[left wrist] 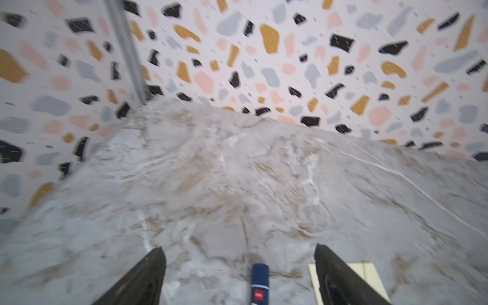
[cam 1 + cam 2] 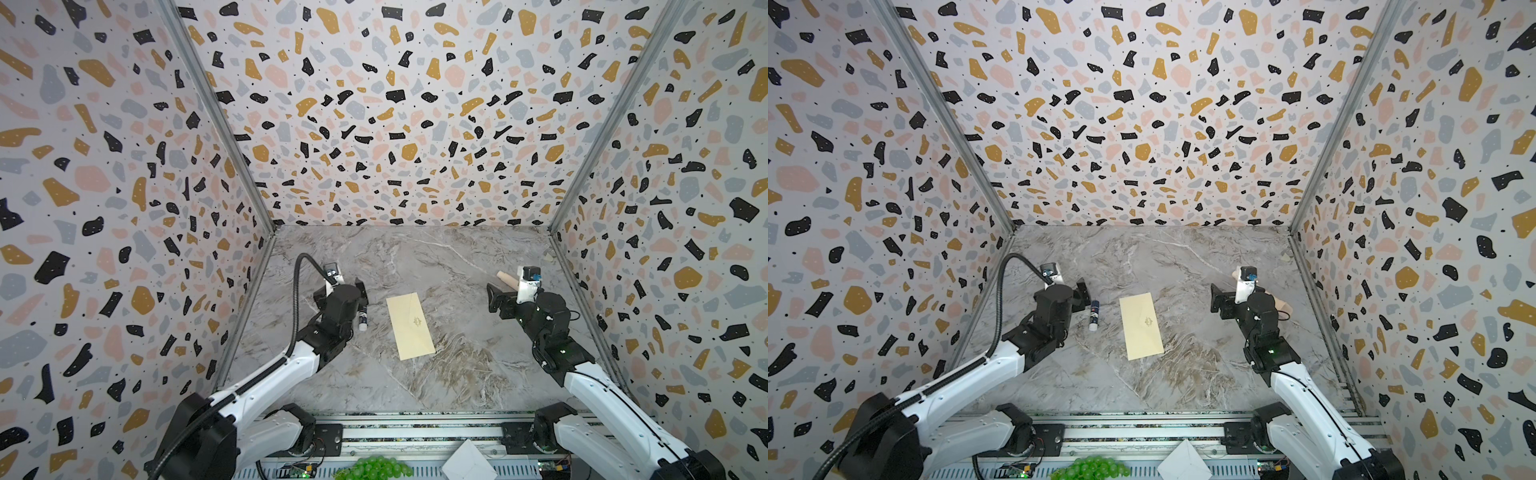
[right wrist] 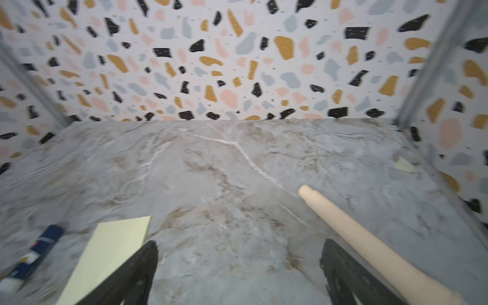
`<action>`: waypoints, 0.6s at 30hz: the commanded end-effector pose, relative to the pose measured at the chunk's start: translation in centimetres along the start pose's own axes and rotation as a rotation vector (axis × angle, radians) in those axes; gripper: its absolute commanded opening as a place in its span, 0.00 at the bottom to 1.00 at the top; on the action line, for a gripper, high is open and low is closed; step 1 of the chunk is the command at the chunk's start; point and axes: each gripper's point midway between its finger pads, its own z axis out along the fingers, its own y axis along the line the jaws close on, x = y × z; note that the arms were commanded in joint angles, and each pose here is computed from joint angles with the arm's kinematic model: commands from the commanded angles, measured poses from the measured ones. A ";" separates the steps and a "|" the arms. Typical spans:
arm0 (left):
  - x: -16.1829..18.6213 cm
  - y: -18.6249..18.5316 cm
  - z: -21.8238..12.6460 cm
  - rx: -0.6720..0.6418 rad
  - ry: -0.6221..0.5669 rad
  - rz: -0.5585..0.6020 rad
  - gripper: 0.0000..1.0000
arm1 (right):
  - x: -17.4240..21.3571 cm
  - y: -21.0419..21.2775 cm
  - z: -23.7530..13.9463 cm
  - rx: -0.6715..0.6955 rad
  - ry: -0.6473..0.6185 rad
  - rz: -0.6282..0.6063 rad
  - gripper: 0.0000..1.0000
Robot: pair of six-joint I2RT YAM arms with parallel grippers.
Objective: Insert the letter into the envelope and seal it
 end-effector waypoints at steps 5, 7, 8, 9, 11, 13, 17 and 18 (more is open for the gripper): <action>-1.3 8.9 -1.5 -0.342 -0.269 0.037 0.99 | 2.4 -7.2 0.2 0.246 -0.161 0.001 0.97; -0.3 9.8 -1.0 -0.349 -0.275 0.042 0.99 | 3.5 -7.7 0.6 0.257 -0.164 -0.028 0.98; 0.2 10.1 -0.8 -0.354 -0.275 0.058 0.99 | 4.1 -7.8 1.0 0.260 -0.154 -0.043 0.98; 0.7 10.4 -0.5 -0.354 -0.275 0.083 0.98 | 4.7 -7.8 1.4 0.257 -0.147 -0.050 0.98; 1.4 10.7 0.0 -0.358 -0.276 0.119 0.98 | 5.1 -7.6 2.3 0.240 -0.150 -0.070 0.98; 2.2 10.5 1.1 -0.337 -0.244 0.137 0.98 | 5.0 -6.5 3.6 0.178 -0.126 -0.130 0.99; 3.9 10.4 2.3 -0.273 -0.233 0.144 0.97 | 6.3 -6.2 4.4 0.149 -0.150 -0.166 0.99; 3.8 10.3 2.4 -0.263 -0.243 0.145 0.97 | 5.5 -5.9 4.1 0.140 -0.216 -0.185 0.99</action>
